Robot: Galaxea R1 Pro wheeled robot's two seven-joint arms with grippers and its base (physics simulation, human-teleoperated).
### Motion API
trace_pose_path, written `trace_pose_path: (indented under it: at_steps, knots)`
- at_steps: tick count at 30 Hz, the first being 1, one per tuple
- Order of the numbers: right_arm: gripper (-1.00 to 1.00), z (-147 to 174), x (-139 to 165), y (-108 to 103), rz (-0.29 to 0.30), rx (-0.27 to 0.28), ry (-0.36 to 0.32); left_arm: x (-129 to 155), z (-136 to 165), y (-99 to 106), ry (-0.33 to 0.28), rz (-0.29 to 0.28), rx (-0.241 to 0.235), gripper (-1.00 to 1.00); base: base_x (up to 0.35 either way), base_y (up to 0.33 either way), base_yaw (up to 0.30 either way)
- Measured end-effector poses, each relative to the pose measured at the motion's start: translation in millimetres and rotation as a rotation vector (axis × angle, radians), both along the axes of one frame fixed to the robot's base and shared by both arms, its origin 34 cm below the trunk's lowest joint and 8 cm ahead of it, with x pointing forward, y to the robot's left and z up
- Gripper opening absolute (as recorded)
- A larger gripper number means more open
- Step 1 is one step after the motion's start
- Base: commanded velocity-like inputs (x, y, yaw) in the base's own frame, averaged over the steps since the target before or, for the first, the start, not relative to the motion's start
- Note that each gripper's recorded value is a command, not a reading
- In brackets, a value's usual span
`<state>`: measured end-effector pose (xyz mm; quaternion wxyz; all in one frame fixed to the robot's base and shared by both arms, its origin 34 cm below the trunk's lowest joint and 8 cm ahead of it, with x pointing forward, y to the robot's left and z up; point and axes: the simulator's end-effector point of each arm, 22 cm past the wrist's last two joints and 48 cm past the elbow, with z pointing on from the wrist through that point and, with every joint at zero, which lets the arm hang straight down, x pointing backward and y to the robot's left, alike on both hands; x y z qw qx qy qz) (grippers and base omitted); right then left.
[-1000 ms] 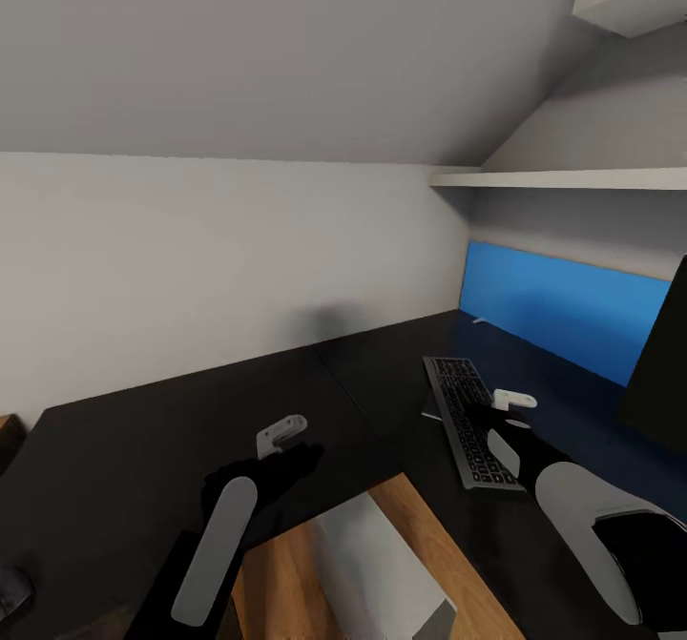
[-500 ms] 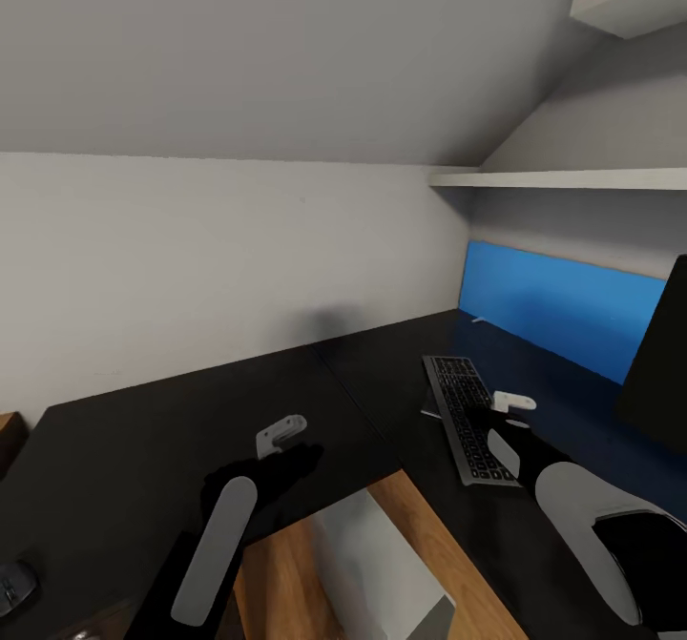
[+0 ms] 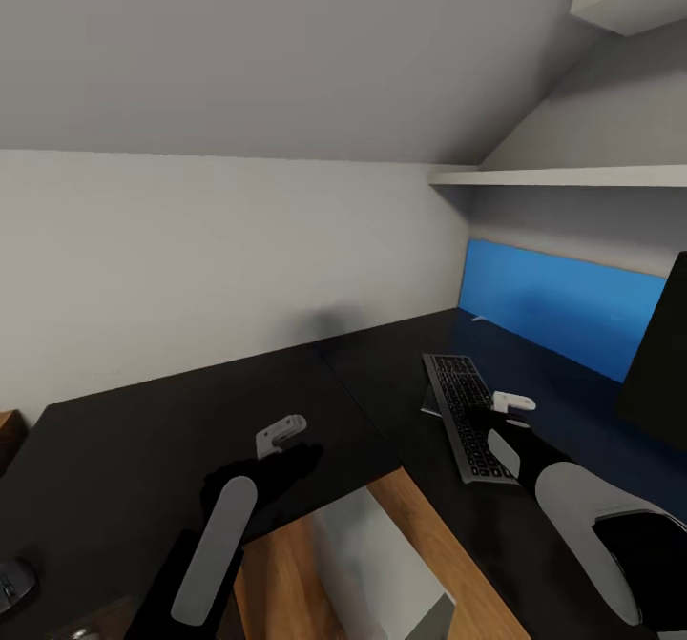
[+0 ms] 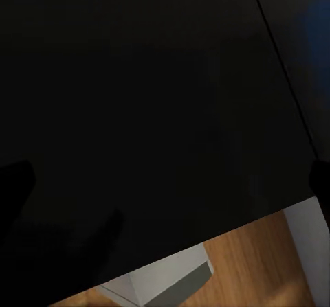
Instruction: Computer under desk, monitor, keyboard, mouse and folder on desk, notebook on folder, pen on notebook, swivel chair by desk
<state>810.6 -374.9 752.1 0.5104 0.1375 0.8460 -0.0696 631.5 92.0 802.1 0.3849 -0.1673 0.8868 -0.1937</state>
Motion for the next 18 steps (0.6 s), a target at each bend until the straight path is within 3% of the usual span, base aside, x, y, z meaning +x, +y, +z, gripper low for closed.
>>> trace_pose_path:
  at_steps: [18]
  knots:
    - [1.00, -1.5, 2.9, 2.7, 0.005, -0.001, -0.018, -1.1, -9.6, 1.3, 0.002, 0.003, -0.007, 1.00, 0.000, 0.000, 0.000]
